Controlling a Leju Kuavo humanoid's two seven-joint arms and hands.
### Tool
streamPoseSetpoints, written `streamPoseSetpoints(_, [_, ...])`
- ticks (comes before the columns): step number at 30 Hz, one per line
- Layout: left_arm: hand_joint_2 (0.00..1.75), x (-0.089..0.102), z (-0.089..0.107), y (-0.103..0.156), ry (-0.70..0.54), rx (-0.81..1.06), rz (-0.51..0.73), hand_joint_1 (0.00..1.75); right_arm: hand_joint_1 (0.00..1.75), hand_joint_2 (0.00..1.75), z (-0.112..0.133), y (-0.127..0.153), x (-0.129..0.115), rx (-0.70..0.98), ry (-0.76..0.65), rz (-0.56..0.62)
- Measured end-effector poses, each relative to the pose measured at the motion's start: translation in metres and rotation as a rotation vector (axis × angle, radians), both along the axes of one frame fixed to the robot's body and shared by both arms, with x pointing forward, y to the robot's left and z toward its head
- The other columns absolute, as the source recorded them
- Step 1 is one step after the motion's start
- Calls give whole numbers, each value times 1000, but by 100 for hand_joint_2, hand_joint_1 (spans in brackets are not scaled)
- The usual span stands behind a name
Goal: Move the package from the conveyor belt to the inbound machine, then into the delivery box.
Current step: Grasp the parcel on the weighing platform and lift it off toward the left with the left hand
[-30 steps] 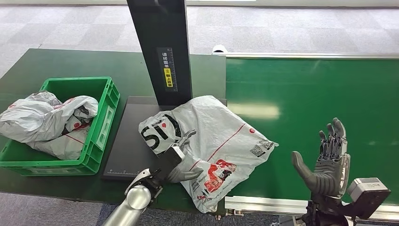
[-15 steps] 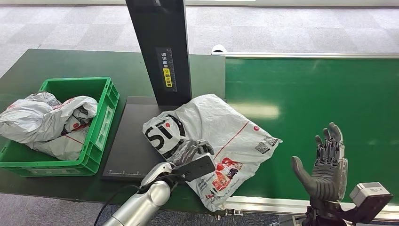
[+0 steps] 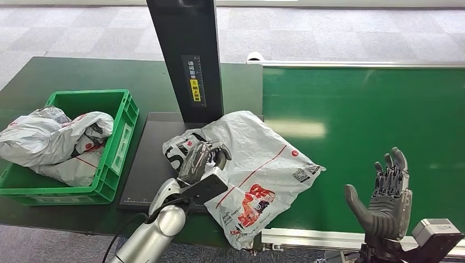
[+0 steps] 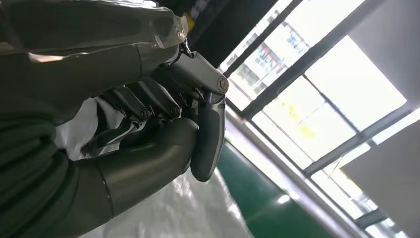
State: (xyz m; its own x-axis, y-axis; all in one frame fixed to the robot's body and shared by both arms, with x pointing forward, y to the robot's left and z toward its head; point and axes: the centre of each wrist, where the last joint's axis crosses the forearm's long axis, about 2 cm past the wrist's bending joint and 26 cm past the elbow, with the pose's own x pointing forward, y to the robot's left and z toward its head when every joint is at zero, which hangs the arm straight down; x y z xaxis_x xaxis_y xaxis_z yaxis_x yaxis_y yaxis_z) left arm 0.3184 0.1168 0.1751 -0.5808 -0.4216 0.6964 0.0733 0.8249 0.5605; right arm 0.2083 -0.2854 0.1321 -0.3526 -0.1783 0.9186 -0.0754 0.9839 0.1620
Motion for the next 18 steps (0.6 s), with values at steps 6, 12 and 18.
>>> streamPoseSetpoints(6, [175, -1, 54, 32, -227, -140, 88, 175, 0, 175, -1, -3, -1, -5, -4, -17])
streamPoseSetpoints(12, [175, -5, 71, 52, -243, -168, 77, 175, 0, 175, 0, -5, 0, -9, -8, -19])
streamPoseSetpoints(18, [175, -6, 72, 57, -222, -156, 58, 0, 0, 175, 0, -6, 1, -12, -11, -19])
